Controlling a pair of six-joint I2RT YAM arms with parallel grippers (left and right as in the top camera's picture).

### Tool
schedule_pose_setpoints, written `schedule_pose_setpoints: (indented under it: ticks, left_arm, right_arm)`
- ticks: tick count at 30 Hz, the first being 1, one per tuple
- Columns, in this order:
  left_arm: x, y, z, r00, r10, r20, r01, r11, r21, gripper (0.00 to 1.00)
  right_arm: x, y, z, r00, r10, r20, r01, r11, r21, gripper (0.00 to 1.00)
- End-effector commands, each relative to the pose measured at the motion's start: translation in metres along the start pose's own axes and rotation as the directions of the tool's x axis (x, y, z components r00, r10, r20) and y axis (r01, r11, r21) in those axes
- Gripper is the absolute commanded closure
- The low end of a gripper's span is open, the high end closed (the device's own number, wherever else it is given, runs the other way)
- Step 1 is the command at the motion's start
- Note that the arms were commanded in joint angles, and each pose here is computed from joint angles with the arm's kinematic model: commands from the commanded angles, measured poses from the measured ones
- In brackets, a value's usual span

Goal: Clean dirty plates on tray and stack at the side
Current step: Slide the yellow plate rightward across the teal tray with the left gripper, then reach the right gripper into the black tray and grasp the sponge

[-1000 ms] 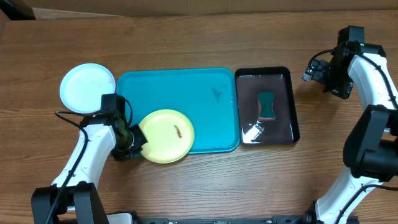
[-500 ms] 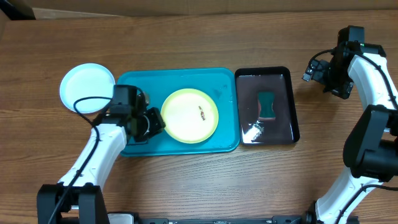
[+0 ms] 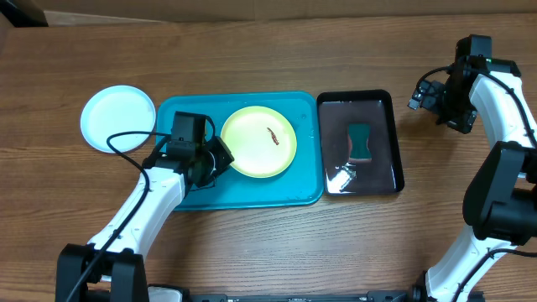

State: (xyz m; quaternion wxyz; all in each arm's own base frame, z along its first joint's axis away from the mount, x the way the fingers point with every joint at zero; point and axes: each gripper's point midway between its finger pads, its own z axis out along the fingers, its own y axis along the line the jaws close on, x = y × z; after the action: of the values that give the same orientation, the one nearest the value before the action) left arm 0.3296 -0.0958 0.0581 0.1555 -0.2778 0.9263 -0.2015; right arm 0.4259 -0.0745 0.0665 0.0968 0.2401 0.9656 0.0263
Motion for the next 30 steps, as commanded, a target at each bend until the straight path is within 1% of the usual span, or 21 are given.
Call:
schedule_pose_setpoints:
  ticks: [1, 5, 13, 14, 16, 21, 28, 30]
  left_arm:
    - [0.008, 0.003, 0.013, 0.999, -0.031, -0.015, 0.031, 0.999, -0.041, 0.96]
    - [0.010, 0.003, 0.021, 1.000, -0.016, -0.013, 0.015, 0.998, -0.055, 0.96]
    - [0.001, 0.005, 0.022, 1.000, -0.002, 0.030, 0.004, 0.997, -0.073, 0.96]
    - [0.001, 0.005, 0.022, 0.999, 0.017, 0.029, -0.015, 0.997, -0.073, 0.94]
    - [0.001, 0.005, 0.022, 0.999, 0.032, 0.028, -0.030, 0.997, -0.074, 0.86]
    - [0.003, 0.007, 0.025, 0.997, 0.075, 0.017, -0.073, 0.994, -0.083, 0.79]
    - [0.008, 0.019, 0.041, 0.996, 0.089, -0.024, -0.091, 0.989, -0.120, 0.77]
    - [0.005, 0.018, 0.043, 0.992, 0.124, -0.023, -0.126, 0.986, -0.107, 0.75]
  right_arm:
    - [-0.009, 0.001, -0.013, 0.999, 0.004, 0.040, -0.003, 1.000, -0.009, 0.00]
    - [-0.009, 0.001, -0.013, 0.999, 0.004, 0.040, -0.003, 1.000, -0.009, 0.00]
    - [-0.009, 0.001, -0.013, 0.999, 0.004, 0.040, -0.003, 1.000, -0.009, 0.00]
    - [-0.009, 0.001, -0.013, 0.999, 0.004, 0.040, -0.003, 1.000, -0.009, 0.00]
    - [-0.009, 0.001, -0.013, 0.999, 0.004, 0.040, -0.003, 1.000, -0.009, 0.00]
    - [-0.009, 0.001, -0.013, 0.999, 0.004, 0.040, -0.003, 1.000, -0.009, 0.00]
    - [-0.009, 0.002, -0.013, 0.999, 0.009, 0.038, -0.008, 1.000, -0.017, 0.00]
    - [-0.002, 0.014, -0.013, 1.000, 0.009, 0.002, -0.009, 0.996, -0.087, 0.00]
